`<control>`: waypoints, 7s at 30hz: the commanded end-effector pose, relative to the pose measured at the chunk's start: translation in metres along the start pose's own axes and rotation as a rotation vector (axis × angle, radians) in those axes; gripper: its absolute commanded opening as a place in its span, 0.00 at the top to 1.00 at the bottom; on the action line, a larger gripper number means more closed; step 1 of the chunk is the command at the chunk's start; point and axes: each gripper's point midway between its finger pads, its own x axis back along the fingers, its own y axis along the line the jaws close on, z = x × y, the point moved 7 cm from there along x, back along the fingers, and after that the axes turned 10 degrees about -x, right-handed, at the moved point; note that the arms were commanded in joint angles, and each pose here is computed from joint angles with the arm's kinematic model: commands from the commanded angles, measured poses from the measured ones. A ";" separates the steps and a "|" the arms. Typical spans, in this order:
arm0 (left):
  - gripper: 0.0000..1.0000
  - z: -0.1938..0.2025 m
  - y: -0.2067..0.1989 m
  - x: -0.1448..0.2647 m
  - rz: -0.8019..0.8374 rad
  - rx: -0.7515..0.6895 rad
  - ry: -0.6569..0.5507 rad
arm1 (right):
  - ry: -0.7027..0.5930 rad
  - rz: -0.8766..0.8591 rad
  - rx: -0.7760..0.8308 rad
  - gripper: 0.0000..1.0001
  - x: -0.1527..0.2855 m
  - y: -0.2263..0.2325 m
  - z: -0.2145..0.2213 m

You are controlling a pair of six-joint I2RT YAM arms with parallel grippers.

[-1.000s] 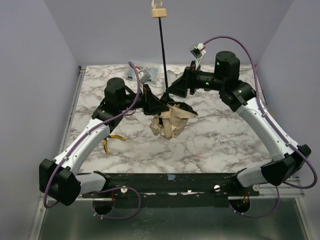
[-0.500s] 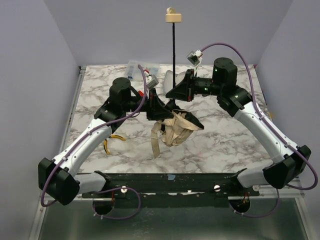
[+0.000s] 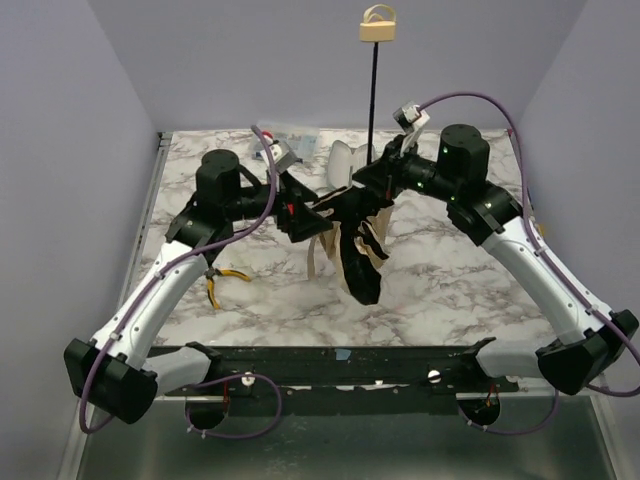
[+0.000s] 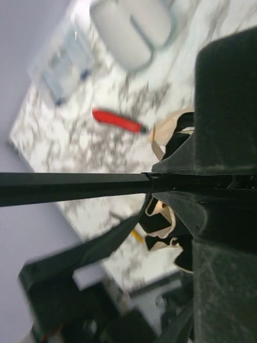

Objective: Open the umbrella

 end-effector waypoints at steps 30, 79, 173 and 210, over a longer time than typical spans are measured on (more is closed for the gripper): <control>0.13 -0.038 -0.026 0.047 -0.077 -0.863 0.031 | -0.565 0.446 0.104 0.99 0.056 -0.029 -0.071; 0.44 0.041 -0.040 -0.037 0.303 -0.890 0.283 | -0.551 0.193 0.220 0.99 0.060 0.012 -0.081; 1.00 -0.135 -0.064 -0.033 0.206 -0.263 -0.317 | 0.213 -0.184 0.247 0.33 0.082 0.028 0.079; 1.00 -0.136 -0.082 -0.007 0.377 -0.446 -0.277 | 0.071 -0.025 0.229 0.43 0.072 0.027 0.030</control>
